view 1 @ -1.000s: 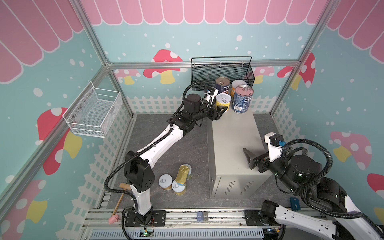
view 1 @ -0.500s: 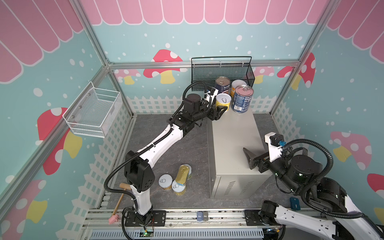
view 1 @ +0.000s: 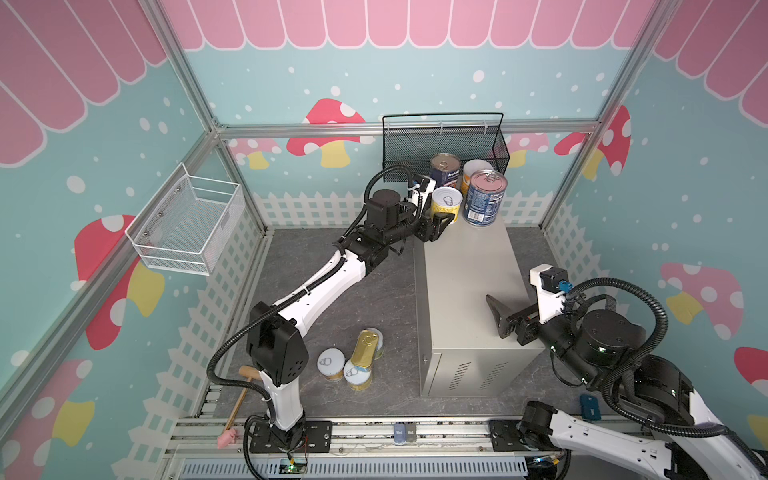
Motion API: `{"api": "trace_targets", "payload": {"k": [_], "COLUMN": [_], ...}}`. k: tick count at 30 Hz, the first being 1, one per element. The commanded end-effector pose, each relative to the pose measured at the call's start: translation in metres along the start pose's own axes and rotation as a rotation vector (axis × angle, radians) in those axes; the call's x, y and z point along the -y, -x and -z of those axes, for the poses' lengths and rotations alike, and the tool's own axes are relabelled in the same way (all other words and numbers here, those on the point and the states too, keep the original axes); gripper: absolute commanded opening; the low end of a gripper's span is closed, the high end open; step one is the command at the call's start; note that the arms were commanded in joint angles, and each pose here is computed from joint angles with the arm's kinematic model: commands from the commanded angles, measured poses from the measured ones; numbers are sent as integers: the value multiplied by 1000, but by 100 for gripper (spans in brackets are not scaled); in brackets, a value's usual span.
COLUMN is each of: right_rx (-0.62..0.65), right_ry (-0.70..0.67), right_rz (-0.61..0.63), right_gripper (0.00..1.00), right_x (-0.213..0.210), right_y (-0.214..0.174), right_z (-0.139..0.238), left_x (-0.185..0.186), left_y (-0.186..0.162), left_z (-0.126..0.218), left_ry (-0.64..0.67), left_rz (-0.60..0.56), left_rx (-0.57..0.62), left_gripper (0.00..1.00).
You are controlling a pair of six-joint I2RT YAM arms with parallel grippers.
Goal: Place and organize the canned foods onto the counter
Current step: 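Open the left gripper and release the yellow can on the cabinet top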
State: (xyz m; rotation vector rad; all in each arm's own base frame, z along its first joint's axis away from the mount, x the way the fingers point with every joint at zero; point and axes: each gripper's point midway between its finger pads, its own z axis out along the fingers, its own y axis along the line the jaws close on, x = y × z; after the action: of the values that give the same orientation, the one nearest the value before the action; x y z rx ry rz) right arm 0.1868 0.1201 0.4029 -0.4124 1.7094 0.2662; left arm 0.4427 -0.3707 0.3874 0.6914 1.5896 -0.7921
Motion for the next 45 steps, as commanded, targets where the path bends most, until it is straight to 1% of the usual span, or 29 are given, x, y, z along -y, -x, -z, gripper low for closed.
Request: {"api": "trace_targets", "payload": {"k": [1, 32, 45], "right_rx": [18, 22, 21], "right_ry": [-2, 13, 13], "right_rz": [-3, -7, 4], "right_gripper": [99, 99, 99], "right_x": [0, -2, -3], "right_y": [2, 2, 2], "right_z": [0, 1, -1], "left_x": [-4, 6, 5], "left_y": [-28, -32, -30], "left_z": [4, 2, 6], "left_ry": [14, -20, -8], "left_rz": [38, 39, 36], "left_rx": [-94, -110, -107], "left_gripper": [74, 76, 78]}}
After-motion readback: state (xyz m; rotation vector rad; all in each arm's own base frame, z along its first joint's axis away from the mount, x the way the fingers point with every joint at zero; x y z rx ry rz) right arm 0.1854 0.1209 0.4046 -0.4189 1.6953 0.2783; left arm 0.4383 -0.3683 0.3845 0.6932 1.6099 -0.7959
